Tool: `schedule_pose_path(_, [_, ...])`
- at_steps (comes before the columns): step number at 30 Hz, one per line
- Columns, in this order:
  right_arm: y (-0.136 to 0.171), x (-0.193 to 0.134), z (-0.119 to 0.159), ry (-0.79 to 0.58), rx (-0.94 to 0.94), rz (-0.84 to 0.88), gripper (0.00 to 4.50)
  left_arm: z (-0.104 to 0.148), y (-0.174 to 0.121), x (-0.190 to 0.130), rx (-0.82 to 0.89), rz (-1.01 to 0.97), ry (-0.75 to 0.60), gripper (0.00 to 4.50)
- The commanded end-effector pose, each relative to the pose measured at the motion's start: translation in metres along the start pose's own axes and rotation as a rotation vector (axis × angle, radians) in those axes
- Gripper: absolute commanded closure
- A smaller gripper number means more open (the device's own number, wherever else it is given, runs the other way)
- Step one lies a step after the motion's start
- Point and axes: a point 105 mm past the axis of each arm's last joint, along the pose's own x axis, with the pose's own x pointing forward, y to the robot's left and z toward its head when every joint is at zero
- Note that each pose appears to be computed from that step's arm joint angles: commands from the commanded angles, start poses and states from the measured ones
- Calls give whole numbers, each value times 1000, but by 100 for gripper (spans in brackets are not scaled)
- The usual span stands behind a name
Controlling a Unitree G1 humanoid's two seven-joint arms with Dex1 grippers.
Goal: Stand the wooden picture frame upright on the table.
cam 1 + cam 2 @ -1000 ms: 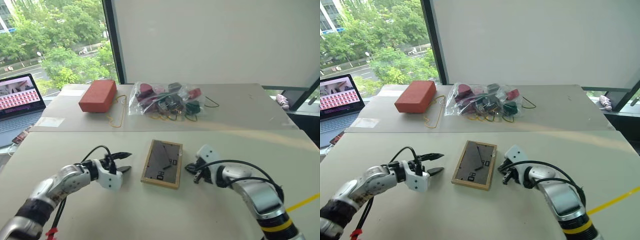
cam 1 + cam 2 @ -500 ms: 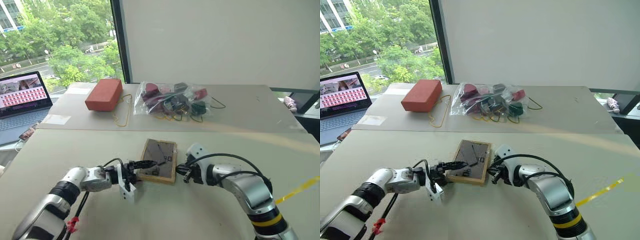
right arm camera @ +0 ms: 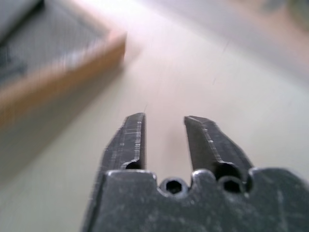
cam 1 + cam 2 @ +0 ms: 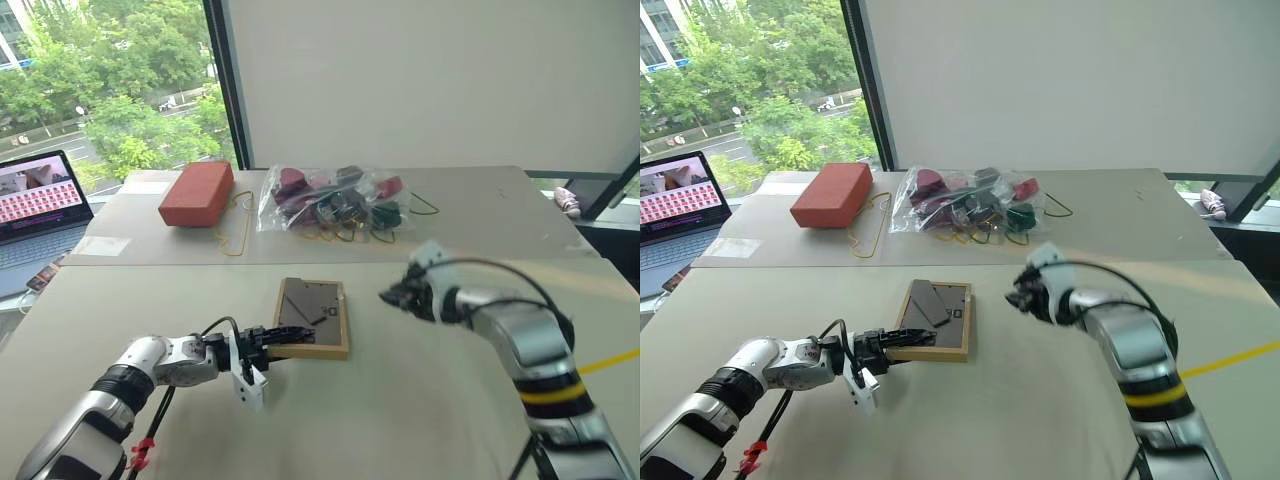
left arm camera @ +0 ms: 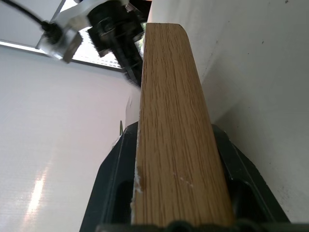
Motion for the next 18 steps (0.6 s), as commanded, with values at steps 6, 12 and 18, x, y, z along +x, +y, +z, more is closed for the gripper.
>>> schedule_pose_path(6, [59, 44, 15, 21, 252, 381, 0, 15, -31, 2, -69, -106, -30, 338])
schedule_pose_path(12, [76, 60, -15, 179, 319, 515, 0, 16, -29, 6, -88, -88, -28, 338])
schedule_pose_path(18, [119, 65, -4, 176, 336, 691, 0, 16, -29, 8, -103, -87, -21, 338])
